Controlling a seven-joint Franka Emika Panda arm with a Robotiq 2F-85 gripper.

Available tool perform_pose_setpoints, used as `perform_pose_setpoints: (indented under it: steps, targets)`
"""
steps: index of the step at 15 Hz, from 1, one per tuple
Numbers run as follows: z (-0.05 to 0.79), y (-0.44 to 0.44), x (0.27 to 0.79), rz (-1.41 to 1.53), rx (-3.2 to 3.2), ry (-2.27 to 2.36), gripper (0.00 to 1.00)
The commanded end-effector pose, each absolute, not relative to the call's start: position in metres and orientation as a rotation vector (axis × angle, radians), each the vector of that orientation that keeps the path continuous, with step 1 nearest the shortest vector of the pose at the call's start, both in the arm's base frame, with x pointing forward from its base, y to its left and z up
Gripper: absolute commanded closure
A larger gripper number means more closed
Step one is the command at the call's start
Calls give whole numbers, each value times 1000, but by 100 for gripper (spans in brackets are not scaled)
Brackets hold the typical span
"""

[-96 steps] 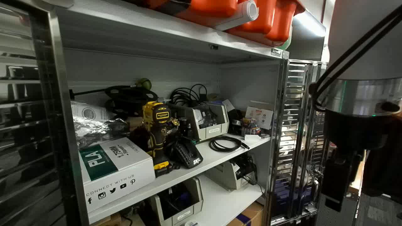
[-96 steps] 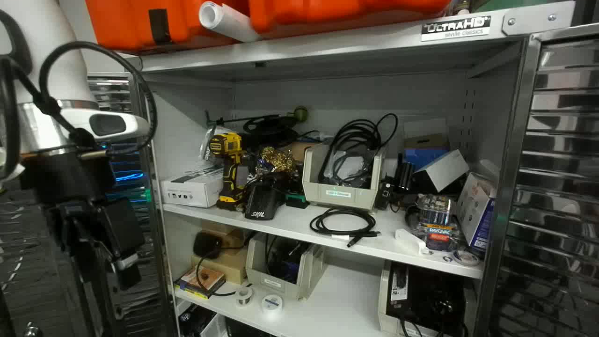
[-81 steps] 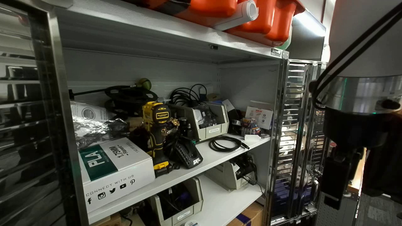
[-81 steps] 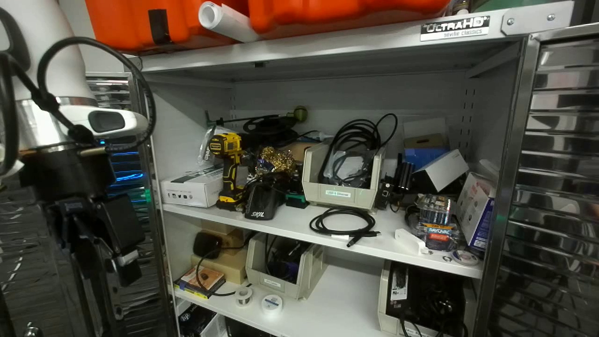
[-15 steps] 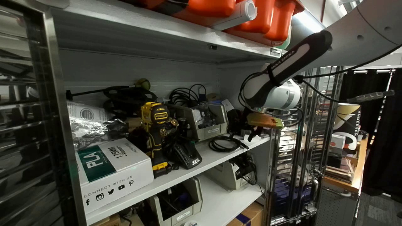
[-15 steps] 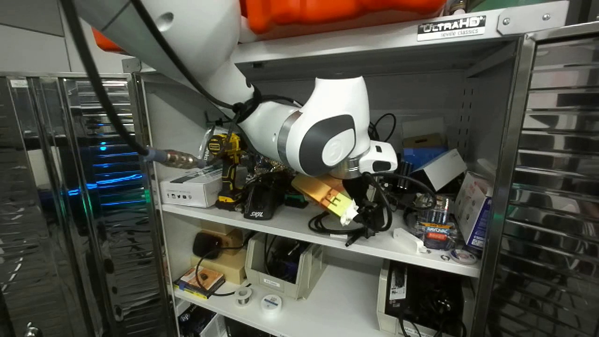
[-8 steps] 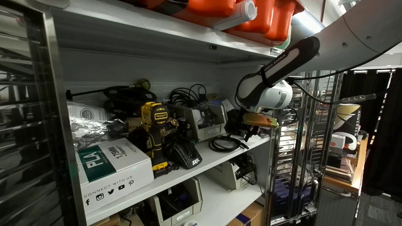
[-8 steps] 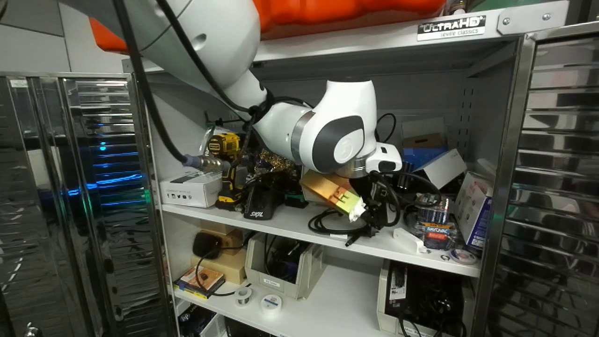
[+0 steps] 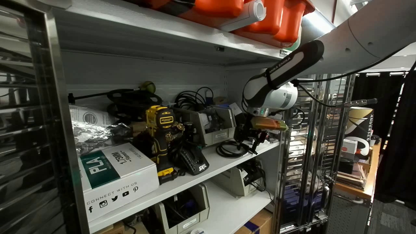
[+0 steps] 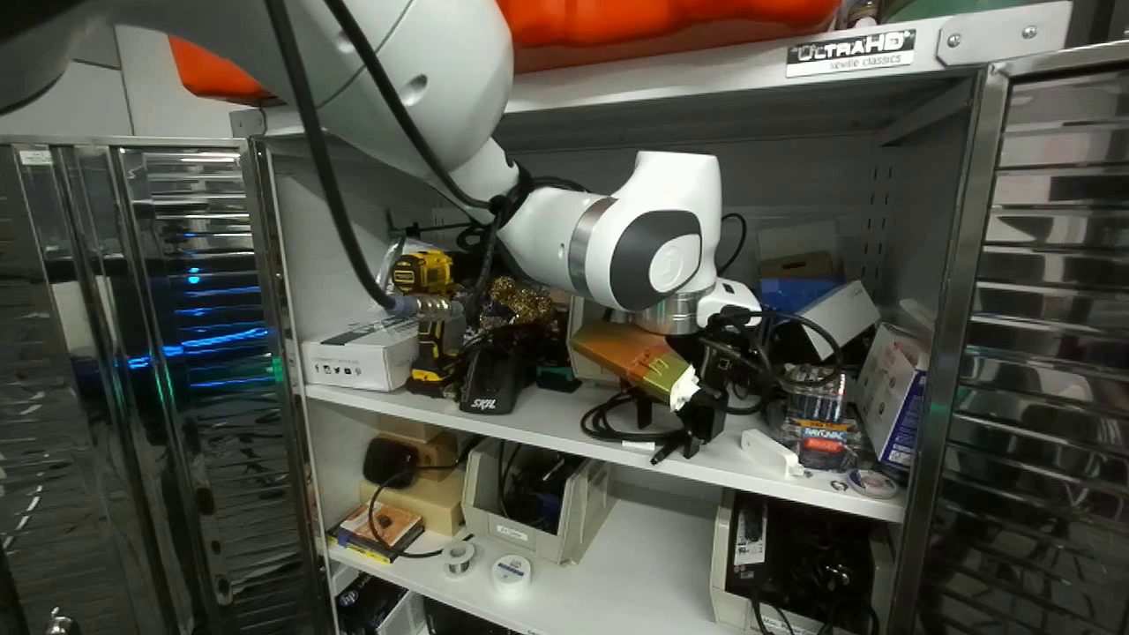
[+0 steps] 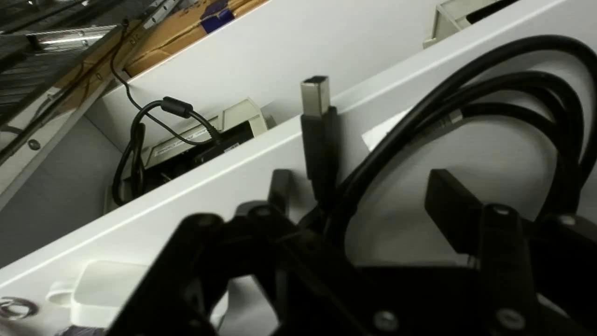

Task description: Put the black cable on the first shelf inside the tool box

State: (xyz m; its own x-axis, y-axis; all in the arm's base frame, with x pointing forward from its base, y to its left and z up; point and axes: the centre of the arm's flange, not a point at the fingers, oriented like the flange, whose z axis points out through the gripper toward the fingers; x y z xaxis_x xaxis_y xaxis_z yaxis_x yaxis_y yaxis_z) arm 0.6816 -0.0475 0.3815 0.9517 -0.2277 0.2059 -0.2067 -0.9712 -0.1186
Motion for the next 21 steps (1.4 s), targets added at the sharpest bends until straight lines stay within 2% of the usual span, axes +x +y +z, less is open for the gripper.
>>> perform_pose_setpoints:
  steps: [1, 6, 13, 21]
  targets:
    - [389, -46, 696, -296, -3057, 286, 54]
    - [387, -42, 692, -201, -3105, 227, 91]
    - [395, -37, 677, -103, -3087, 255, 92]
    - [435, -33, 660, -258, -3015, 281, 94]
